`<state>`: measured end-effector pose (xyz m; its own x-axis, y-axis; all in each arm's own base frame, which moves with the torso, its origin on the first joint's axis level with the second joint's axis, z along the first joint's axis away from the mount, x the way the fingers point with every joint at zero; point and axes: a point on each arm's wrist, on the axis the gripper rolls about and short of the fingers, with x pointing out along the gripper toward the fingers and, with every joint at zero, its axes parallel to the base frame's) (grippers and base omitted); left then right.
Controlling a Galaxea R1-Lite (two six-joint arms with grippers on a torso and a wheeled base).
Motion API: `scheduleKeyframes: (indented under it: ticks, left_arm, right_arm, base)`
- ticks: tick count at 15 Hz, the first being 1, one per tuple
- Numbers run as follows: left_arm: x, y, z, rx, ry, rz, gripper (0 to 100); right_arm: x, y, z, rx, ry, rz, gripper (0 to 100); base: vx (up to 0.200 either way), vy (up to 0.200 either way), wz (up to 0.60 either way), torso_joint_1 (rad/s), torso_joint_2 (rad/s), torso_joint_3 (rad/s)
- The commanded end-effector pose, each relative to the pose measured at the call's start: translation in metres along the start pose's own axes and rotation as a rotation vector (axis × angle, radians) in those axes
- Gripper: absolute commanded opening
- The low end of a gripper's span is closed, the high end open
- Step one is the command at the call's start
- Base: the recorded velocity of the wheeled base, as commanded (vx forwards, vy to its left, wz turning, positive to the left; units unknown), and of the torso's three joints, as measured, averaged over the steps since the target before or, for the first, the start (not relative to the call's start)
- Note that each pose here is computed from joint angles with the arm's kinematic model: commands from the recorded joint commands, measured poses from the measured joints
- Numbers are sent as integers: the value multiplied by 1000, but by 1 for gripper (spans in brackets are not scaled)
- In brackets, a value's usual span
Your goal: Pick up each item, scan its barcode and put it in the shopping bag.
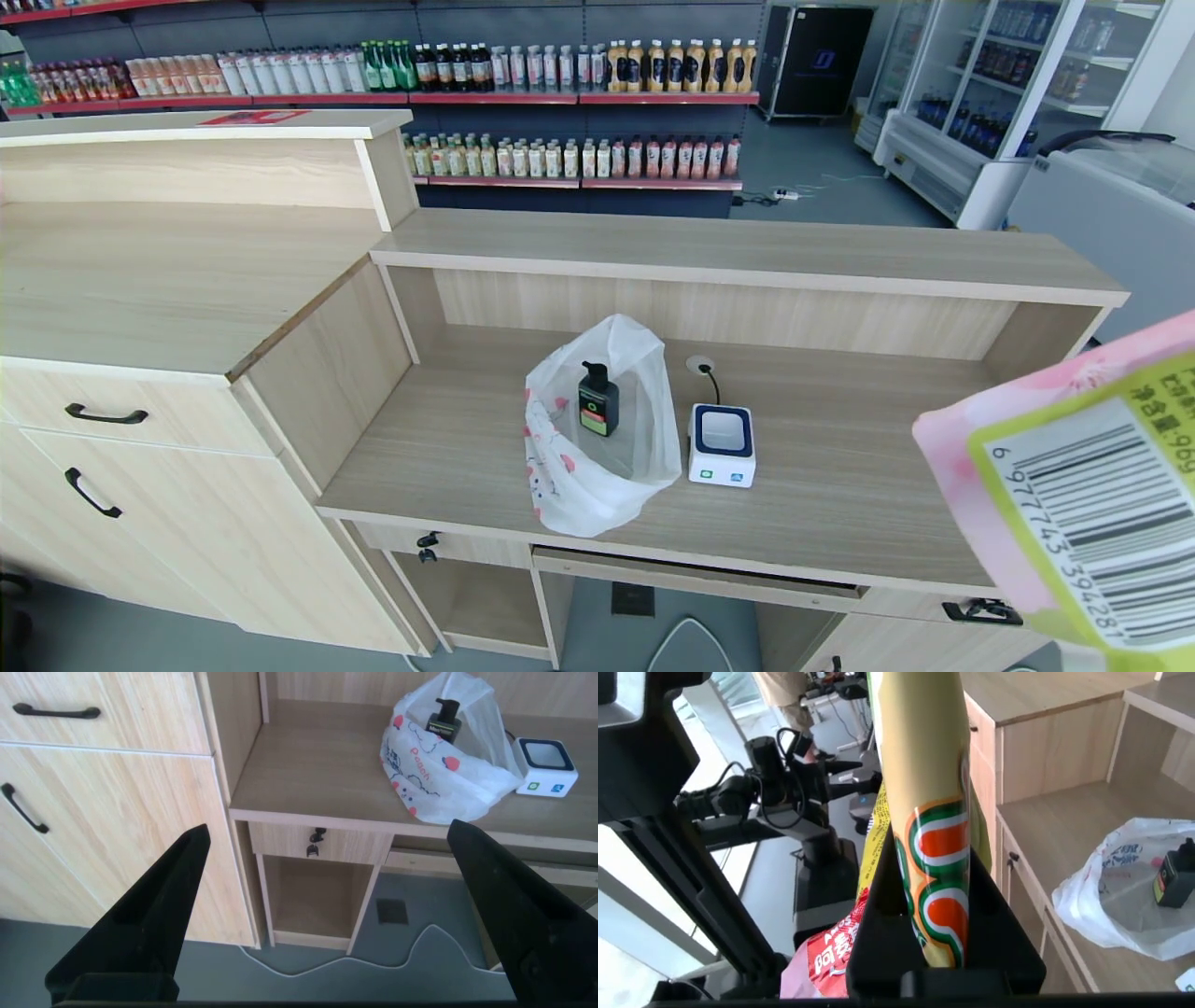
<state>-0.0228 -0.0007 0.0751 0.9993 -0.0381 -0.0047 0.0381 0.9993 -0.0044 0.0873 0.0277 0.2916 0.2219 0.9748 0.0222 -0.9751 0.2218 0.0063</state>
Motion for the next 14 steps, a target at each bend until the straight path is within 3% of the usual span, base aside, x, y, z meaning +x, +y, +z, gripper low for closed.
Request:
scheduleKeyframes:
  ticks: [1, 3, 5, 8, 14]
  left_arm:
    - [0, 0, 0, 0, 0, 0, 100]
    - [0, 0, 0, 0, 1, 0, 100]
    - [0, 0, 0, 0, 1, 0, 100]
    - [0, 0, 0, 0, 1, 0, 100]
    - [0, 0, 0, 0, 1, 0, 100]
  right_arm:
    - [-8, -4, -2, -22, 10, -101, 0]
    - [-15, -10, -17, -64, 62, -190, 0]
    - [-28, -25, -37, -153, 191, -400, 0]
    - [-52, -34, -57, -327, 351, -548, 0]
    - [-65, -19, -71, -260, 395, -688, 0]
  base:
    - [0, 0, 0, 0, 0, 0]
    - [0, 0, 0, 0, 0, 0]
    - [0, 0, 0, 0, 0, 0]
    - [0, 0, 0, 0, 0, 0]
    - [0, 0, 0, 0, 0, 0]
